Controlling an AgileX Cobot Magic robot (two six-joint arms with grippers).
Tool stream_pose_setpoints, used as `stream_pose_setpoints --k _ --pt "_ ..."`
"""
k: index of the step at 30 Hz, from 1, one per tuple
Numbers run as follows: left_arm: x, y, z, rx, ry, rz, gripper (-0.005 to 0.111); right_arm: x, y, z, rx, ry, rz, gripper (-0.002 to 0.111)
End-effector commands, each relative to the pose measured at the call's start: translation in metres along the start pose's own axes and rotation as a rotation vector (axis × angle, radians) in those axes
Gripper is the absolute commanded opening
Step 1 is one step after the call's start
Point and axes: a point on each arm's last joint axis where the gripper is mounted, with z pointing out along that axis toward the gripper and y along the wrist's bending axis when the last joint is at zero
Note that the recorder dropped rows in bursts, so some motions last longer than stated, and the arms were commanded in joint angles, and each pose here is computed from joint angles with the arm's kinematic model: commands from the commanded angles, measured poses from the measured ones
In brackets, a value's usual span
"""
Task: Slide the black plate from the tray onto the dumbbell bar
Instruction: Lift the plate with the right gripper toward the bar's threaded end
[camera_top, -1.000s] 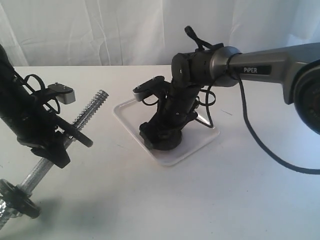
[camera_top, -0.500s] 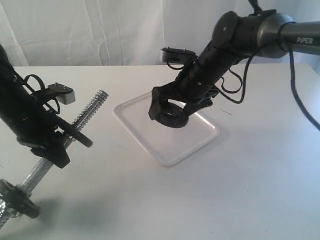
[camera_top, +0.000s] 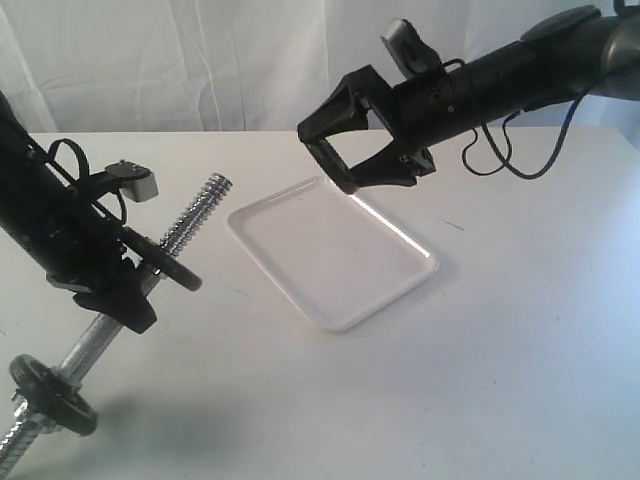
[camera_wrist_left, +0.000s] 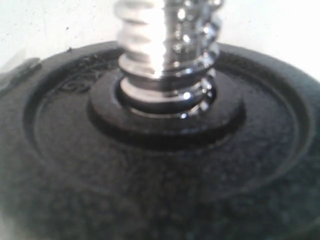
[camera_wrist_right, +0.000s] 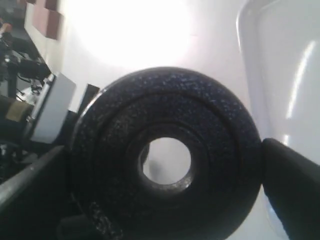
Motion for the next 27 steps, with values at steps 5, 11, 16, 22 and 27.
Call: stream_pose_setpoints --k 5,11,16,22,27 --pt "-0.016 -0.027 -0.022 0.151 -0.169 0.013 0.0 -0.01 0.021 -0.012 -0.152 -0.102 0.027 0.0" --pt "-0.017 -0.028 -0.022 0.162 -0.185 0.033 0.0 -0.01 0.02 -0.012 -0.149 -0.1 0.03 0.0" --pt "-0.018 -0.029 -0.023 0.169 -0.191 0.049 0.0 -0.007 0.026 -0.004 -0.154 -0.076 0.043 0.0" --pt "-0.018 -0.031 -0.023 0.189 -0.189 0.048 0.0 -0.003 0.034 0.009 -0.166 -0.044 0.028 0.0" --pt "-0.02 -0.036 -0.02 0.198 -0.177 0.068 0.0 0.001 0.042 0.019 -0.176 -0.019 0.017 0.0"
